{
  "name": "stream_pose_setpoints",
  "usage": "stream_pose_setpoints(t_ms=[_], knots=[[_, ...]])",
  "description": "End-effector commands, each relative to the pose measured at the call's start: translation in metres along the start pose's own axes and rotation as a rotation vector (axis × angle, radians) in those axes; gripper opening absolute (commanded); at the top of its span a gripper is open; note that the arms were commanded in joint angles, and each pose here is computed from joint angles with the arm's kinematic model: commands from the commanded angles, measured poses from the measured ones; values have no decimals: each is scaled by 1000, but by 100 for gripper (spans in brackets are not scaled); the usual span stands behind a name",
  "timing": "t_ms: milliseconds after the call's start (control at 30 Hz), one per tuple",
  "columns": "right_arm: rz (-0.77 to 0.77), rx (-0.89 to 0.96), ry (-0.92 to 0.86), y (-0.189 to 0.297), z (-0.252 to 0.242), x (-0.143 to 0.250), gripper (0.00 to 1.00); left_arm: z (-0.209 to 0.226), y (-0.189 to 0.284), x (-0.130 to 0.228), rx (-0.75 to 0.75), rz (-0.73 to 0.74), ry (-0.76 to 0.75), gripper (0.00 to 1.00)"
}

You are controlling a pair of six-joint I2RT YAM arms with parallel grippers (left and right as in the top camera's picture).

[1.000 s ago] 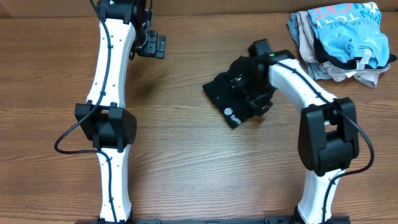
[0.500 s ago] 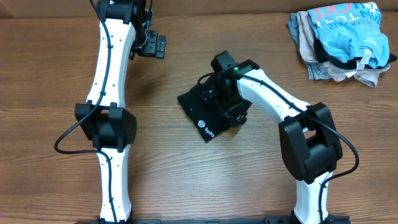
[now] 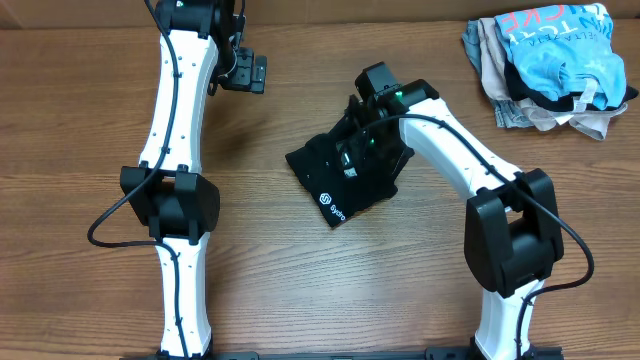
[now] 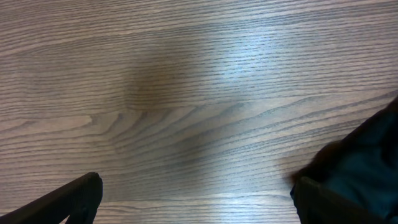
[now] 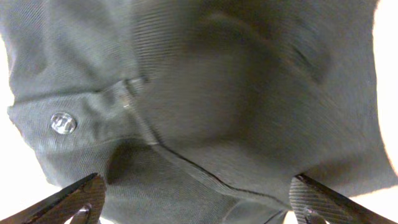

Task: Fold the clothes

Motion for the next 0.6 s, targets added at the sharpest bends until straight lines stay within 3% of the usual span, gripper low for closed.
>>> stream_pose_setpoints(t_ms=[0,333,567], knots=[[-58,-6,210,17,16,-7,96,2,5,0,10,-11,20,100],[-66,-20,453,10,61,1,95,2,5,-1,9,-16,21,100],[-62,13,419,-14,59,-1,95,2,5,-1,10,-13,20,100]])
Point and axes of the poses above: each gripper's point midway between its finger pads, its own y axis back along the fingers, its own z axis along the line the jaws close on, x = y × z, the point moved 4 cm from there along y, back along the fingers, and after that the axes turned 8 degrees about -y, right-handed, at the moved point
